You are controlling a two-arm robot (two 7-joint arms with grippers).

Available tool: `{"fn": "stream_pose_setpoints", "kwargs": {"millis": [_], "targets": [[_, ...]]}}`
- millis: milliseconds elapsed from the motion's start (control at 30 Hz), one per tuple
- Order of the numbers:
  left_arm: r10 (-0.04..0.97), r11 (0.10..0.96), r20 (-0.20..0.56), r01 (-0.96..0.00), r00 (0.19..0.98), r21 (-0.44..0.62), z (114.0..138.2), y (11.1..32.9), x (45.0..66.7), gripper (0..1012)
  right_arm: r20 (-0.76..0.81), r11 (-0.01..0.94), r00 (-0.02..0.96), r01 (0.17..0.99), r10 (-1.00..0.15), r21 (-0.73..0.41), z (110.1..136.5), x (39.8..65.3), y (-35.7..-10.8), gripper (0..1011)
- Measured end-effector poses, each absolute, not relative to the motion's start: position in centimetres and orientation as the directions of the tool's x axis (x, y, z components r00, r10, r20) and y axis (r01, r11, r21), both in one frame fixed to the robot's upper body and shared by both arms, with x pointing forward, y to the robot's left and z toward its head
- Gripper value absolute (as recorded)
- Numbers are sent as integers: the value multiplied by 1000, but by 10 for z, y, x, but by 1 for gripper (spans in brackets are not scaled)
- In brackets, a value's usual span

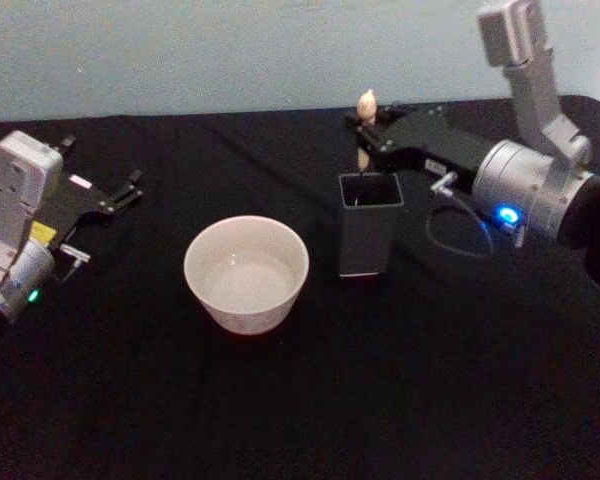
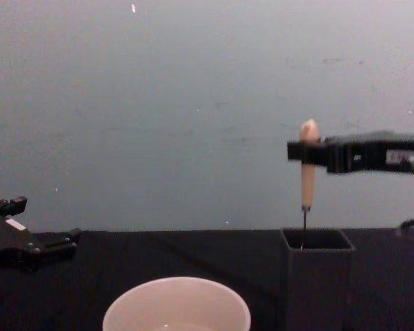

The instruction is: Pick up the stirring spoon with one hand, stir inside the cup, then place it back in its original position.

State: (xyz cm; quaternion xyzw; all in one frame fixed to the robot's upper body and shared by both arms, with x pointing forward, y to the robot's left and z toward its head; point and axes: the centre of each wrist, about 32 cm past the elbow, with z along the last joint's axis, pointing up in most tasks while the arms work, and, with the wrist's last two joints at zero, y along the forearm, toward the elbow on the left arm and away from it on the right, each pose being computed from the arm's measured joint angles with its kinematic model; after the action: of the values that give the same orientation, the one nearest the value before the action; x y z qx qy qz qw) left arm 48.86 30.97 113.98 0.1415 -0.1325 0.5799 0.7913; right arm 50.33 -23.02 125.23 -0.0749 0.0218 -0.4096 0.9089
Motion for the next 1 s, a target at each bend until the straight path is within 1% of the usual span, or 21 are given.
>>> {"fn": "stream_pose_setpoints", "kwargs": {"millis": [233,500,667,1000], "targets": [[880,287,374,-955,292,70,1140,310,489,1001,3,636,638,767,-770,-82,1265,500,-233,200],[880,287,374,-955,292,70,1140,310,489,1001,-13,638,638,769,-770,-16,1273,498,-234,200],[880,287,374,-955,292,70,1140,310,489,1001,-25,665,666,746,-746,36,1271,495,-230,201],[880,287,374,-955,292,70,1140,310,489,1001,-27,730,732,680,-680,67,1257,489,-211,200]]}}
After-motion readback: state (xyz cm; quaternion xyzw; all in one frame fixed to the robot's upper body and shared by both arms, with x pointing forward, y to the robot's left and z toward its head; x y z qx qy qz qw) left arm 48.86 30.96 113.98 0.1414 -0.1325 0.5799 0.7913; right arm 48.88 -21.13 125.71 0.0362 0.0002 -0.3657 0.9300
